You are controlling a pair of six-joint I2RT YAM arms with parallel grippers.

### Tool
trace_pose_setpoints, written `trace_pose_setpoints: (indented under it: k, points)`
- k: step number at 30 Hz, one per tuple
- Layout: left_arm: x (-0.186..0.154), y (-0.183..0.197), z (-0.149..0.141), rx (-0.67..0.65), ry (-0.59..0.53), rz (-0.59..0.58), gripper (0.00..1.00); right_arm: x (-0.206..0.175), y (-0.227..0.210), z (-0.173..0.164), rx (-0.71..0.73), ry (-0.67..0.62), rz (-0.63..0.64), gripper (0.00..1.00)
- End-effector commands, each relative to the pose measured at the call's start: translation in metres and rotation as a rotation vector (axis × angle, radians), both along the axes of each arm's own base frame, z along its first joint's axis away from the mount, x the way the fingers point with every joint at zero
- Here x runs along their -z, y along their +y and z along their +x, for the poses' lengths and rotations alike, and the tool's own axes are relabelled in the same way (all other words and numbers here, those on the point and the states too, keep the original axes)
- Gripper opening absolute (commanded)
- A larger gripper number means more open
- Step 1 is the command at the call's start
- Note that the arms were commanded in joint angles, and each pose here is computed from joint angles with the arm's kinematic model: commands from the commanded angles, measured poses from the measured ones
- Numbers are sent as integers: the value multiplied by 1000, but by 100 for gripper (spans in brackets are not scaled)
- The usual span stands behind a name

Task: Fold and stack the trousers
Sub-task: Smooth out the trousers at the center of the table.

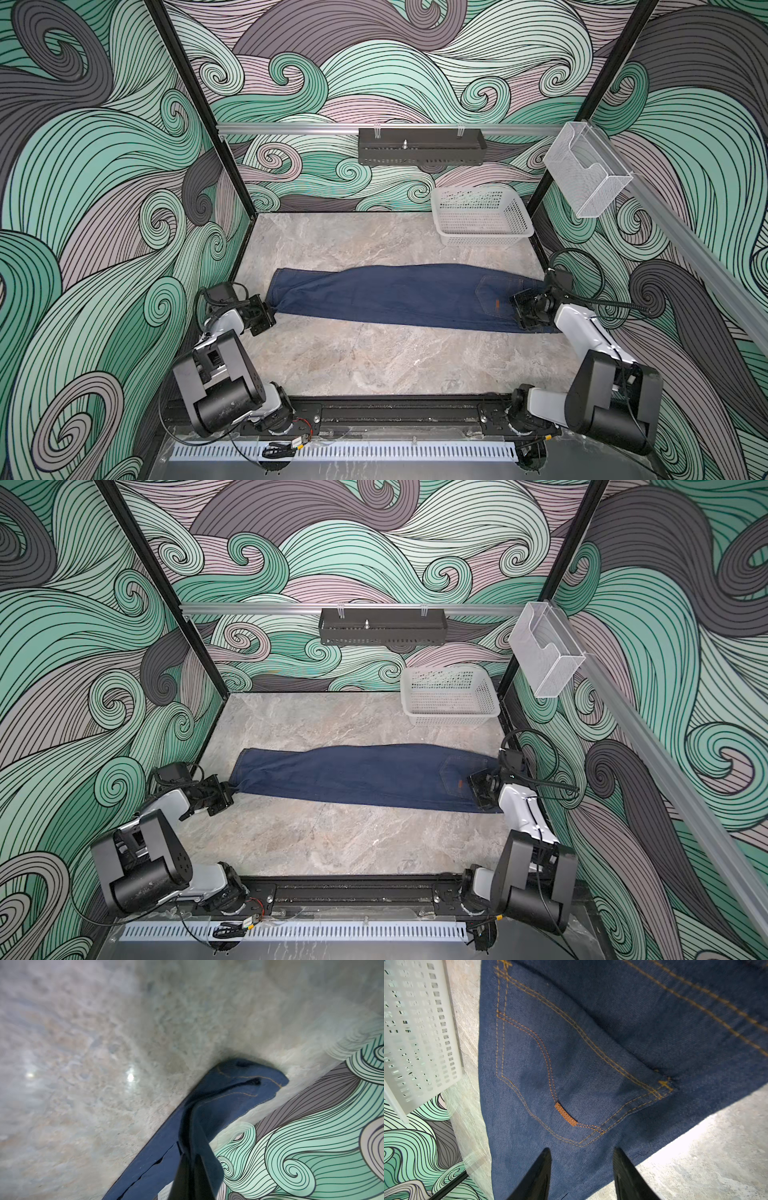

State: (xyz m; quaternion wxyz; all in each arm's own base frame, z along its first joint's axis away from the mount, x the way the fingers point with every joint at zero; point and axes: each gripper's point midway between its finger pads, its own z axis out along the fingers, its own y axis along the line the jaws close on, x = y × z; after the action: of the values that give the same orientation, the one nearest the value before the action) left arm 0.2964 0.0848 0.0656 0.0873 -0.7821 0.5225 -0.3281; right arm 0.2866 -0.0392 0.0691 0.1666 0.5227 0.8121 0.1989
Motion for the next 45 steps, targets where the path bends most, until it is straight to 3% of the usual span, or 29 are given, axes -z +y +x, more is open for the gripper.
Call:
trace_pose_setpoints:
  k: [1,4,8,17,21,32,40,45]
  points:
    - [-56,23,40,43,-130,147,0,-4,5,-4,-27,6,3,49]
    - [-108,29,73,136,-214,243,0,-13,8,-7,-40,-9,8,50]
    - [-138,24,107,269,-251,284,0,-24,16,-15,-80,-14,24,54]
    - [-99,3,120,348,-239,209,0,-33,30,-55,-48,65,77,63]
    - [-97,3,119,351,-244,211,0,-23,36,-69,-18,104,107,65]
    - [-103,9,116,356,-250,240,0,8,37,-59,38,160,154,52]
    - [-102,12,111,351,-248,243,0,21,33,-44,86,180,125,38]
    - [-101,15,109,344,-250,236,0,30,27,-38,119,193,106,35]
